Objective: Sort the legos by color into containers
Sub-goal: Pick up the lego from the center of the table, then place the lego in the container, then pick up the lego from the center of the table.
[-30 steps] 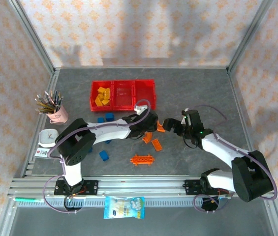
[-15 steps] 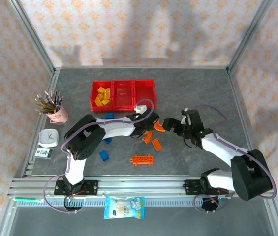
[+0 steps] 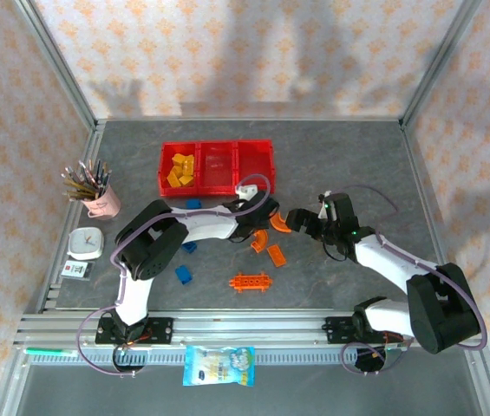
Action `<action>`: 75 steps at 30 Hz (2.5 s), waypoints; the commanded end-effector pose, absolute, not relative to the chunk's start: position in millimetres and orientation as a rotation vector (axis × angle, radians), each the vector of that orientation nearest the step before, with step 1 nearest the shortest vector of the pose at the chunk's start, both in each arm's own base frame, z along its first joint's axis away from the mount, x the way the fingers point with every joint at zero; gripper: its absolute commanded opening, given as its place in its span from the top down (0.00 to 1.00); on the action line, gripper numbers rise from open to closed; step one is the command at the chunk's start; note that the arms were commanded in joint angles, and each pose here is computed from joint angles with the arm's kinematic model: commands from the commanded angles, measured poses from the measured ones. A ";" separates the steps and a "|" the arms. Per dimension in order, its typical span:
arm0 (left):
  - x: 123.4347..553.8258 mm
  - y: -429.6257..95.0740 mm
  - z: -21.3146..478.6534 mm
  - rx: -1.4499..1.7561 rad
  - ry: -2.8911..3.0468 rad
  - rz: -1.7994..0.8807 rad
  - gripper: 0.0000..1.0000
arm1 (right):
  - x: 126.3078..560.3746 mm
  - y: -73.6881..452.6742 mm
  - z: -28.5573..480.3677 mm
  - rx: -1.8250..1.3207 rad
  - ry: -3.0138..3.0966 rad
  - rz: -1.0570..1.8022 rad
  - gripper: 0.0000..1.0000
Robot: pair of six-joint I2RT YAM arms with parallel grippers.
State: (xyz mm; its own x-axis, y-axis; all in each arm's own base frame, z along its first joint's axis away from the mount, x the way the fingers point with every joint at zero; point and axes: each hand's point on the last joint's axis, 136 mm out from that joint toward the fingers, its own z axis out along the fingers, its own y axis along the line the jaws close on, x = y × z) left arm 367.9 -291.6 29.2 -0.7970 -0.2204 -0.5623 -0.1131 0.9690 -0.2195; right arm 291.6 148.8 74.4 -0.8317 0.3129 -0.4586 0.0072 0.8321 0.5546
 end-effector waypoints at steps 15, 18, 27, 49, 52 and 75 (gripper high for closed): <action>379.7 -222.2 144.2 -0.313 2.270 -0.228 0.82 | 319.1 202.8 132.0 0.014 2.350 0.851 0.00; 401.3 -200.8 153.0 -0.347 2.243 -0.167 0.83 | 326.2 214.0 136.8 0.009 2.335 0.874 0.00; 477.2 -171.3 136.6 -0.404 2.255 -0.095 0.82 | 352.5 215.6 145.1 0.071 2.300 0.815 0.00; 486.0 -166.5 151.6 -0.396 2.262 -0.185 0.49 | 348.2 205.4 147.4 0.080 2.318 0.788 0.00; 465.2 -181.1 157.4 -0.353 2.271 -0.219 0.49 | 341.7 198.4 138.8 0.099 2.338 0.777 0.00; 370.0 -333.5 109.0 -0.352 2.380 -0.479 0.38 | 308.1 134.0 74.4 0.260 2.440 0.735 0.00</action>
State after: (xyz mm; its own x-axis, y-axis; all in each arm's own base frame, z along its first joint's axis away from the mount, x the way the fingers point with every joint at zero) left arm 362.2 -335.0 116.2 -0.7624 -0.3252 -0.5594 -0.0533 0.8932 -0.4466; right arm 302.4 133.7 68.7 -0.8243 0.3472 -0.4472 0.0523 0.8332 0.5505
